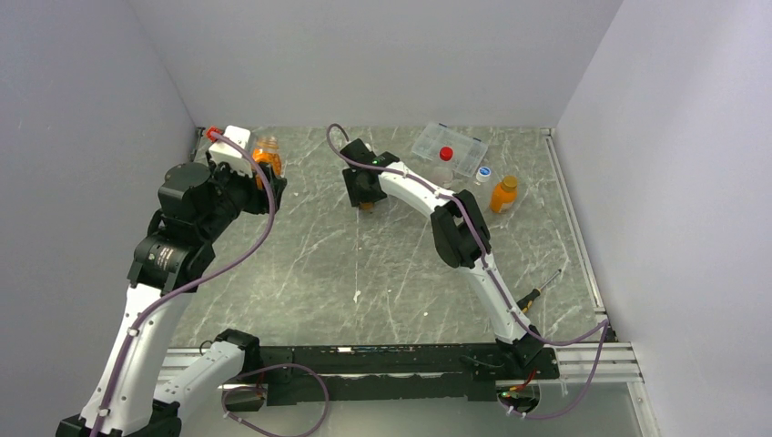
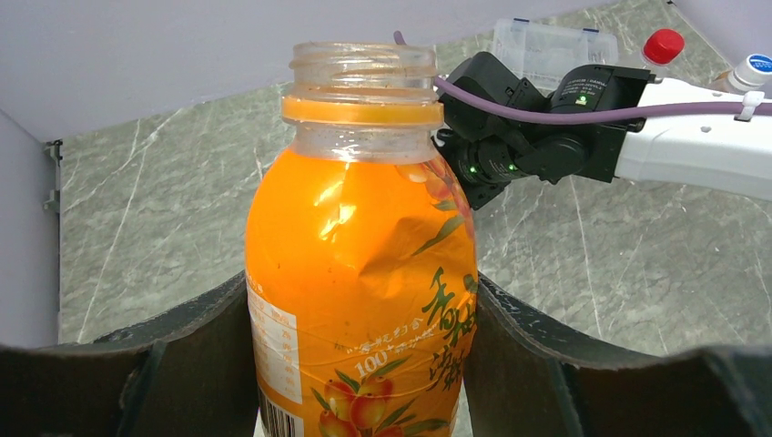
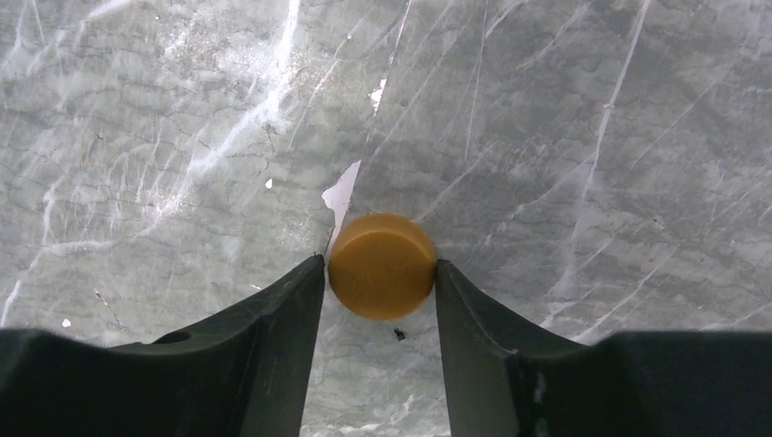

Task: Screw on the bottle caps

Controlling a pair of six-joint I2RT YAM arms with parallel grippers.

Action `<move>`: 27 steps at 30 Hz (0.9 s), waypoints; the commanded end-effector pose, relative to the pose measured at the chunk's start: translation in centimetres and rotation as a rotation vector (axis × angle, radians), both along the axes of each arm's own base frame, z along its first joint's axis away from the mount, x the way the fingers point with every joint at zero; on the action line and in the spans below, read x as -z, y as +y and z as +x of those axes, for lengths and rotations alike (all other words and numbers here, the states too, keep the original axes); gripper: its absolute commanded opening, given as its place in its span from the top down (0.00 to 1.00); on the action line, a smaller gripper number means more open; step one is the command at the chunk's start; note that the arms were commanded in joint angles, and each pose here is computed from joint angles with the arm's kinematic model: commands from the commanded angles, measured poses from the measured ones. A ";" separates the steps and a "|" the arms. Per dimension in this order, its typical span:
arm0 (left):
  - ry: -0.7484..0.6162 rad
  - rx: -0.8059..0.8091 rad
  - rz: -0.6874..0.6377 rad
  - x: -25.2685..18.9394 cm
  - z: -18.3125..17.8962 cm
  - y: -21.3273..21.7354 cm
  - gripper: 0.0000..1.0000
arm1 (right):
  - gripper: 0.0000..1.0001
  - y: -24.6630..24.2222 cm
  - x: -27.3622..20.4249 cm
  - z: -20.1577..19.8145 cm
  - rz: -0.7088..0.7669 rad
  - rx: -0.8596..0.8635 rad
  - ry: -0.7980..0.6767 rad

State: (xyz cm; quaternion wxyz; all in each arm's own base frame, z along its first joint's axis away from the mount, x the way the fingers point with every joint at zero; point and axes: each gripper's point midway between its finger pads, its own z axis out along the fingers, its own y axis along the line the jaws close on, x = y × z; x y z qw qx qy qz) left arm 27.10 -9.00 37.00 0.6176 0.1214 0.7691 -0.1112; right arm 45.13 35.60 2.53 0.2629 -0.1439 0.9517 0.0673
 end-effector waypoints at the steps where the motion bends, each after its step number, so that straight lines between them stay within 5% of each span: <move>1: -0.040 0.033 -0.008 -1.2 0.1 -0.5 0.68 | 0.54 0.5 -0.7 0.5 0.026 0.005 -0.014; 9: -0.011 0.199 0.042 0.3 -0.1 -2.9 0.73 | 0.77 0.7 -5.8 0.2 0.078 -0.016 -0.047; 17: 0.017 0.566 0.020 2.0 -2.1 -8.1 0.73 | 0.78 -0.4 -17.9 -2.5 0.239 -0.051 -0.121; 27: 0.027 0.985 -0.097 2.4 -6.5 -12.5 0.73 | 0.79 -8.3 -30.5 -9.5 0.572 -0.070 -0.198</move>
